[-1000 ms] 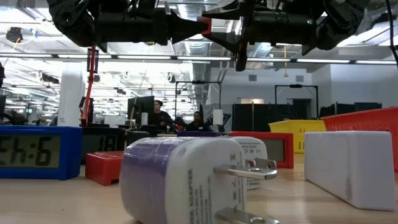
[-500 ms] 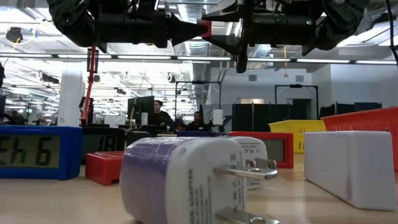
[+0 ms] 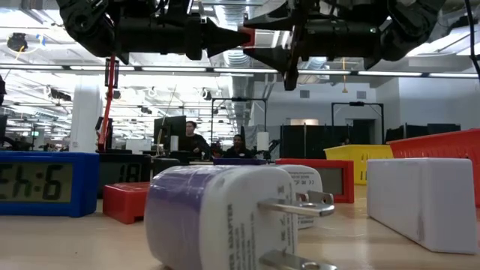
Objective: Pick & Place Office items
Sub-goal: Put pink charger adapter into the yellow bin
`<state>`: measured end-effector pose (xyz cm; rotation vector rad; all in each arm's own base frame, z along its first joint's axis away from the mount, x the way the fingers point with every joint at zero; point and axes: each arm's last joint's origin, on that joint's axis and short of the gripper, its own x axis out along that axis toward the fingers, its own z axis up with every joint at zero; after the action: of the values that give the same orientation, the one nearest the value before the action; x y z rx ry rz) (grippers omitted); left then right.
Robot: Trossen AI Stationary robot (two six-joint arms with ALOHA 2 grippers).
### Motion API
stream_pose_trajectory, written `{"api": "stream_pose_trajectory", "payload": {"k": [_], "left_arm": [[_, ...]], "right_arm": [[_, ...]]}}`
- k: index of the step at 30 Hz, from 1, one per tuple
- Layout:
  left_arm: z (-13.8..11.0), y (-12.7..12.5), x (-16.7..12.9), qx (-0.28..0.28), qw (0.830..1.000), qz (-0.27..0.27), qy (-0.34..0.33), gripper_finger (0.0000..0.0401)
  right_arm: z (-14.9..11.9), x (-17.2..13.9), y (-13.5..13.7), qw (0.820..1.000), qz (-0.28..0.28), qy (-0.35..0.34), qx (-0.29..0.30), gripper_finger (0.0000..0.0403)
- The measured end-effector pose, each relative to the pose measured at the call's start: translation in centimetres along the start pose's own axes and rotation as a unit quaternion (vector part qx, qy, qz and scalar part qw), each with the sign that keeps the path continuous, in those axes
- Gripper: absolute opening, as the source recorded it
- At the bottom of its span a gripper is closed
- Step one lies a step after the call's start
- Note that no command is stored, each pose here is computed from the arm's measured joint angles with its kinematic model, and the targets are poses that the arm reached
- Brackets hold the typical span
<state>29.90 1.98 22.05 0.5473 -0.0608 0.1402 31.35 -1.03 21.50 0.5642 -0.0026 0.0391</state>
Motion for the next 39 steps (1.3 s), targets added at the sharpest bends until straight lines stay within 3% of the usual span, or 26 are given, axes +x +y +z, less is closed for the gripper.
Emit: {"api": "stream_pose_trajectory", "payload": {"k": [9,15,22,28,35,39], "left_arm": [[0.1,-0.9,-0.1,0.000,1.000,-0.020,0.011,0.0135],[-0.1,-1.0,-0.1,0.001,1.000,-0.024,0.020,0.0135],[-1.8,-1.5,-0.4,0.001,0.990,-0.007,0.138,0.0136],[-3.2,-1.5,-0.9,-0.034,0.967,0.070,0.242,0.0134],[-3.6,-1.7,-1.1,-0.093,0.957,0.082,0.260,0.0131],[-3.8,-1.8,-1.2,-0.117,0.952,0.084,0.271,0.0131]], "right_arm": [[0.8,-0.3,-1.5,0.998,0.052,0.044,0.001,0.0309],[0.8,-0.9,-4.4,0.994,0.009,0.107,0.014,0.0342],[1.4,-1.7,-6.4,0.991,-0.040,0.120,0.030,0.0350],[1.7,-1.9,-6.6,0.991,-0.078,0.107,0.022,0.0348],[1.3,-1.8,-6.7,0.985,-0.154,0.082,0.009,0.0349],[1.2,-1.4,-5.9,0.986,-0.147,0.082,0.004,0.0348]]}}
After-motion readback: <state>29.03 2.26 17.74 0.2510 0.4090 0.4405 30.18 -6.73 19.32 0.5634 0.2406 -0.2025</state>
